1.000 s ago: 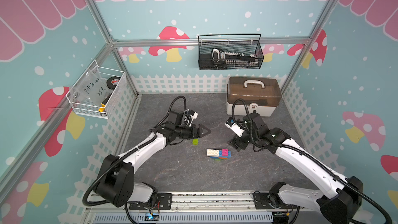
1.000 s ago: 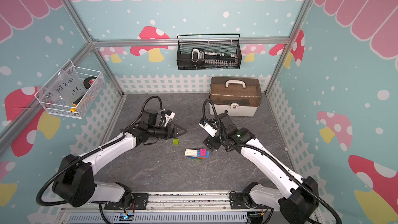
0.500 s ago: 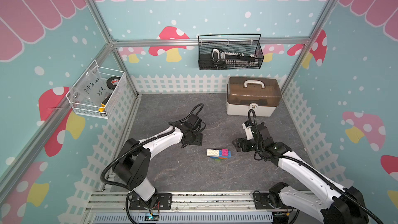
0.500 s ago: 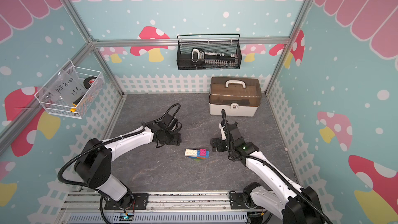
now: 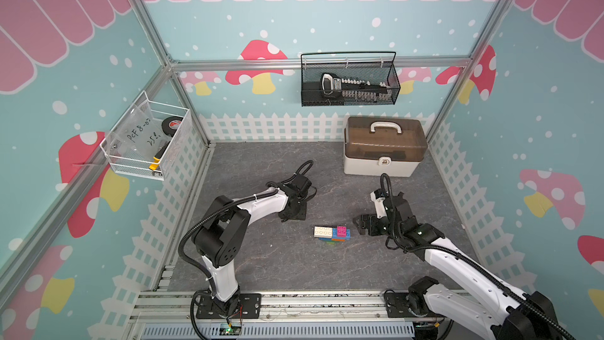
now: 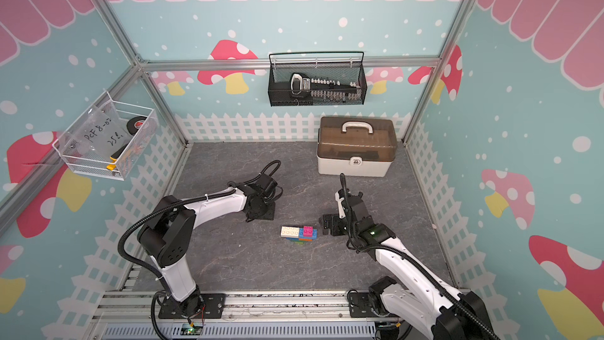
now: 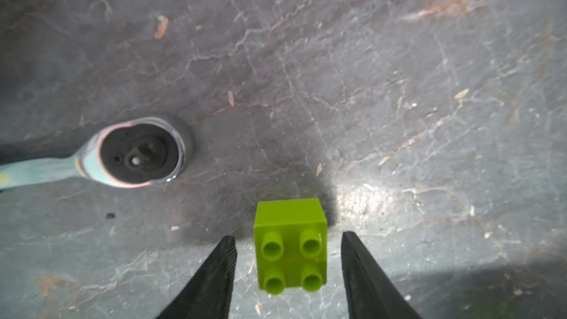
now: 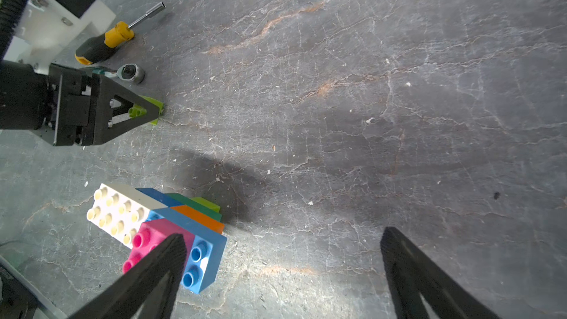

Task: Assemble a heart with lego
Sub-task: Pick up the lego brick from the center of the board.

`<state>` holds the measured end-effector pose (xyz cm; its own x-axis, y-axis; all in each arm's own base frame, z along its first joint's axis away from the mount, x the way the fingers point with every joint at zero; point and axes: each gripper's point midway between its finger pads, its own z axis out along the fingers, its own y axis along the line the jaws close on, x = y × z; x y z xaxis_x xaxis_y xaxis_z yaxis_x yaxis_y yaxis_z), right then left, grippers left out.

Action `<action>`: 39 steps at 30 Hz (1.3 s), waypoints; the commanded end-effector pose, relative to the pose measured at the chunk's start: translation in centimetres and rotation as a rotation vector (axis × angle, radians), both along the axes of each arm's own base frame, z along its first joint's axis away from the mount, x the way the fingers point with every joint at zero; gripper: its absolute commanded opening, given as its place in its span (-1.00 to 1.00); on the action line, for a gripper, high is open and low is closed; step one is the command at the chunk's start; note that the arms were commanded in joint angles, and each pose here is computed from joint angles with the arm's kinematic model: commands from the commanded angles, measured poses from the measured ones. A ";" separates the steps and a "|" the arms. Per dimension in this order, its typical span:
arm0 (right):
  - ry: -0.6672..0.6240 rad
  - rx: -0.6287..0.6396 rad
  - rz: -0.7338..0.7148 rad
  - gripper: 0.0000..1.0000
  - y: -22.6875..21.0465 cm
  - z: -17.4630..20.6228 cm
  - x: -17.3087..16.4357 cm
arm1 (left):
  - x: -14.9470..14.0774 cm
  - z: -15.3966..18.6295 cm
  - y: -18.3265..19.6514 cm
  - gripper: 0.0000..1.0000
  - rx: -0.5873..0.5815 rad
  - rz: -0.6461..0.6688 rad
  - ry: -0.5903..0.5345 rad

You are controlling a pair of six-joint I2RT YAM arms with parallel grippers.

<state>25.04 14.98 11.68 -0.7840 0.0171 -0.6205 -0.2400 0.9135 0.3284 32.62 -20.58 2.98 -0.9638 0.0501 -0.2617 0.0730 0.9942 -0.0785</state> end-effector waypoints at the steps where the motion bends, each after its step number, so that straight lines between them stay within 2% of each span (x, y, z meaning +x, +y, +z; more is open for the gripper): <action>1: 0.024 0.044 0.005 0.93 0.6 -0.5 -0.1 | 1.1 0.3 -0.7 0.03 -0.005 -0.004 -0.023; 10: 0.043 0.056 0.016 0.93 0.9 -1.1 -0.5 | -0.1 0.0 0.3 -0.18 0.019 0.029 0.001; 13: 0.056 0.071 0.022 0.93 1.2 -1.5 -0.5 | -0.3 -0.3 0.3 -0.32 0.023 0.025 0.018; 21: 0.077 0.143 0.024 0.93 2.2 -1.7 -0.5 | -0.8 -0.7 0.6 -0.29 0.047 0.027 0.030; 23: 0.077 0.151 0.027 0.93 2.3 -1.7 -0.6 | -0.8 -0.7 0.5 -0.23 0.052 0.025 0.031; 29: 0.078 0.155 0.023 0.92 2.1 -1.8 -0.8 | -0.9 -0.7 0.4 -0.27 0.052 0.015 0.034; 33: 0.089 0.169 0.024 0.92 2.3 -2.0 -1.1 | -1.2 -0.7 0.3 -0.56 0.047 0.011 0.041; 36: 0.102 0.220 0.041 0.92 3.1 -1.9 -1.2 | -1.4 0.6 0.1 -0.59 0.036 0.012 0.029; 39: 0.122 0.303 0.061 0.91 4.3 -1.8 -1.2 | -2.1 3.5 -0.5 -0.59 -0.003 0.017 0.006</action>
